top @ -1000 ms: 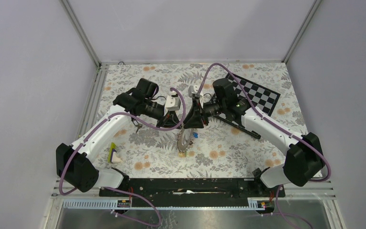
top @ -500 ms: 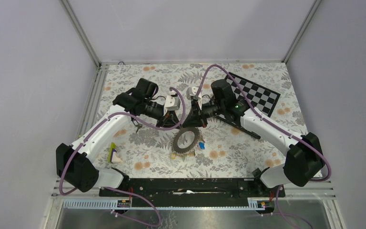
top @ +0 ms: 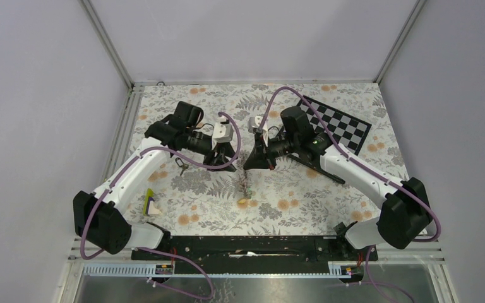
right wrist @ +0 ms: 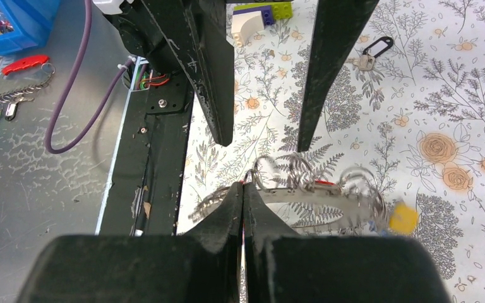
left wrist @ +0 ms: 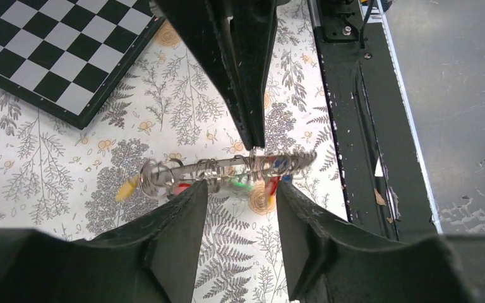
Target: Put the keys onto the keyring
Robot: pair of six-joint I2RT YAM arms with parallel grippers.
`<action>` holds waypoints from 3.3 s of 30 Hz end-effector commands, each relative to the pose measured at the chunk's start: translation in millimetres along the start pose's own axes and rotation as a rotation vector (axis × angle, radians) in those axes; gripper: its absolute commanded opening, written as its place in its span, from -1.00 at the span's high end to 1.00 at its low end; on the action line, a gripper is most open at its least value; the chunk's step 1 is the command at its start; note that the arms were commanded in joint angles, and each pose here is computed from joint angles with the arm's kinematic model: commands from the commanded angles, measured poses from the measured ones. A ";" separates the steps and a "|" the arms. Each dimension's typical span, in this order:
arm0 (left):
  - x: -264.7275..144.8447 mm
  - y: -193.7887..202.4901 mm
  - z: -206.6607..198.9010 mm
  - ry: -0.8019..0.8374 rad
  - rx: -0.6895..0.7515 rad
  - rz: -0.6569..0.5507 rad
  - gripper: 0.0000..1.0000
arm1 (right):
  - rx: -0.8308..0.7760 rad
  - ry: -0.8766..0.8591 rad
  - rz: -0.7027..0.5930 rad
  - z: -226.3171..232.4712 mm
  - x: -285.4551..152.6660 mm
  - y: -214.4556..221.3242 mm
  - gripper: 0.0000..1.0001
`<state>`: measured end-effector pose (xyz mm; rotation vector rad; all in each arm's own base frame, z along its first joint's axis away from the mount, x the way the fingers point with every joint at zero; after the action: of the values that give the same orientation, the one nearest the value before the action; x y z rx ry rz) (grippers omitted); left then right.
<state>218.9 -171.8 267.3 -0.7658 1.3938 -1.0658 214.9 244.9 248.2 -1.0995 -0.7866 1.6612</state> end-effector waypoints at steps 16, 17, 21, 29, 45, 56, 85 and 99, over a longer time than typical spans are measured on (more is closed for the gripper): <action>-5.5 -13.0 -3.7 0.017 0.106 -0.077 -0.09 | -0.009 0.044 -0.075 5.5 -20.1 -21.6 1.00; -6.3 -14.0 -4.1 0.010 0.107 -0.070 -0.08 | -0.002 0.055 -0.075 4.0 -20.2 -21.7 1.00; -2.3 -12.8 -9.6 -0.008 0.139 -0.002 -0.03 | 0.036 0.058 -0.101 -0.4 -21.4 -24.0 1.00; 12.3 -4.3 -5.4 -0.083 0.162 0.097 -0.01 | 0.080 0.068 -0.115 -5.7 -21.3 -26.0 1.00; 19.8 -2.9 -0.6 -0.054 0.171 0.106 0.00 | 0.090 0.073 -0.107 -10.0 -20.6 -19.8 1.00; 15.7 -7.6 -11.9 0.064 0.198 0.093 0.06 | 0.089 0.079 -0.101 -12.4 -20.8 -16.1 1.00; 36.0 0.2 3.0 0.047 0.077 0.092 0.03 | 0.081 0.035 -0.094 -12.3 -20.4 -12.2 1.00; 39.4 6.5 2.8 -0.011 0.054 0.078 0.06 | 0.080 0.040 -0.099 -11.8 -22.9 -12.9 1.00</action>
<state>215.9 -202.3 233.2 -0.6627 1.4462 -0.9851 230.5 226.5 244.3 -1.0133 -0.6233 1.6048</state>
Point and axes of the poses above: each gripper's point midway between its finger pads, its own x axis out along the fingers, its own z axis along the line the jaws close on, y = z × x, the point moved 9 cm from there along -x, back along the fingers, and after that the axes turned 10 degrees about x, right-handed, at the moved point
